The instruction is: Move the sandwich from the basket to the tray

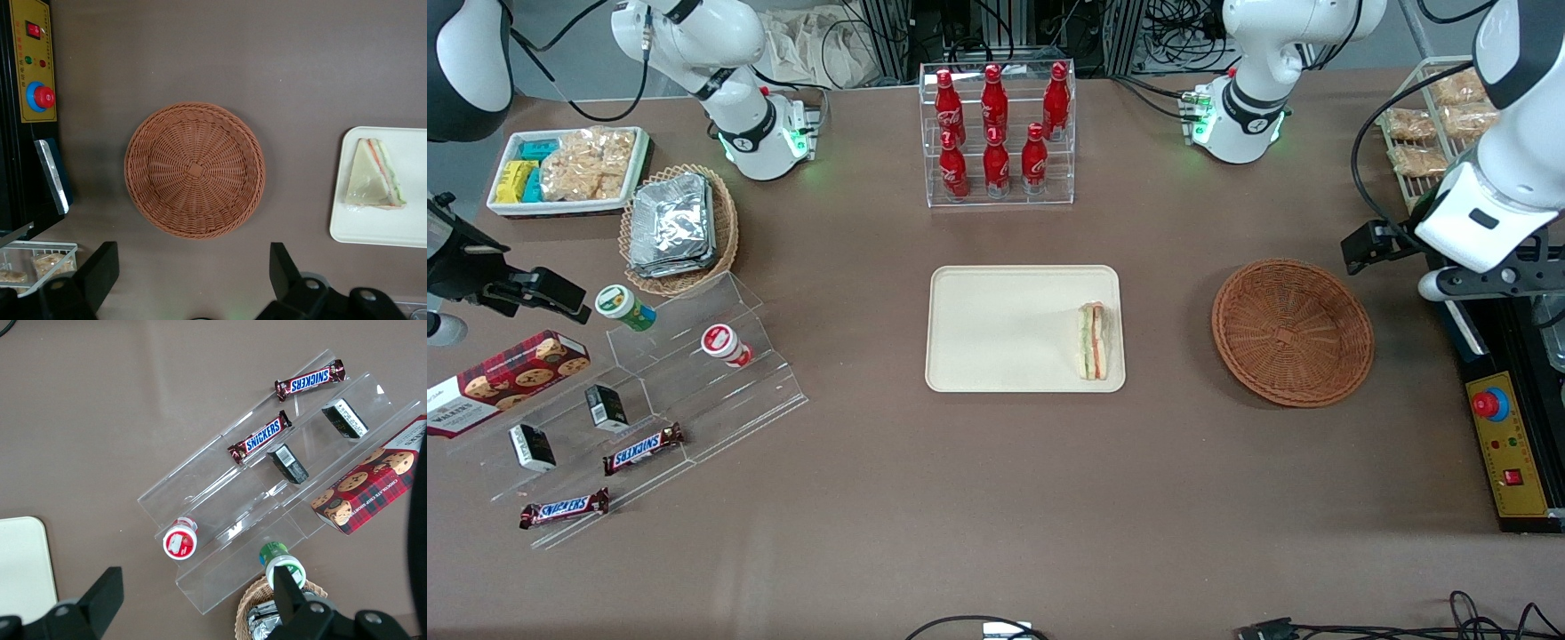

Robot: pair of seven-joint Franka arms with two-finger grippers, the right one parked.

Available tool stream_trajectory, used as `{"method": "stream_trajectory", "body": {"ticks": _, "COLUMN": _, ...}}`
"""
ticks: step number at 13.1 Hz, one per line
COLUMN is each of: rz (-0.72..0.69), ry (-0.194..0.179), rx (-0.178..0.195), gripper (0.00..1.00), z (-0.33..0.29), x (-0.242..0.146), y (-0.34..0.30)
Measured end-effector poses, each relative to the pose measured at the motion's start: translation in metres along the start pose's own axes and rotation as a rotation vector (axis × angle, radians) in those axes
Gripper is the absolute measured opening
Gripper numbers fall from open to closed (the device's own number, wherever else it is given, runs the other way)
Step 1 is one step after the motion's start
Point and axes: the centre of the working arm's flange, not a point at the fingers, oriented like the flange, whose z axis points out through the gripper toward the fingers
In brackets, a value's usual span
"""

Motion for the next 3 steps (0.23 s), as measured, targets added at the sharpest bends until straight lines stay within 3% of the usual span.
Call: {"method": "stream_trajectory", "body": {"ticks": 3, "rz": 0.021, "ry": -0.004, "rx": 0.006, "gripper": 1.0, "z": 0.001, "x": -0.0013, "y": 0.0075}}
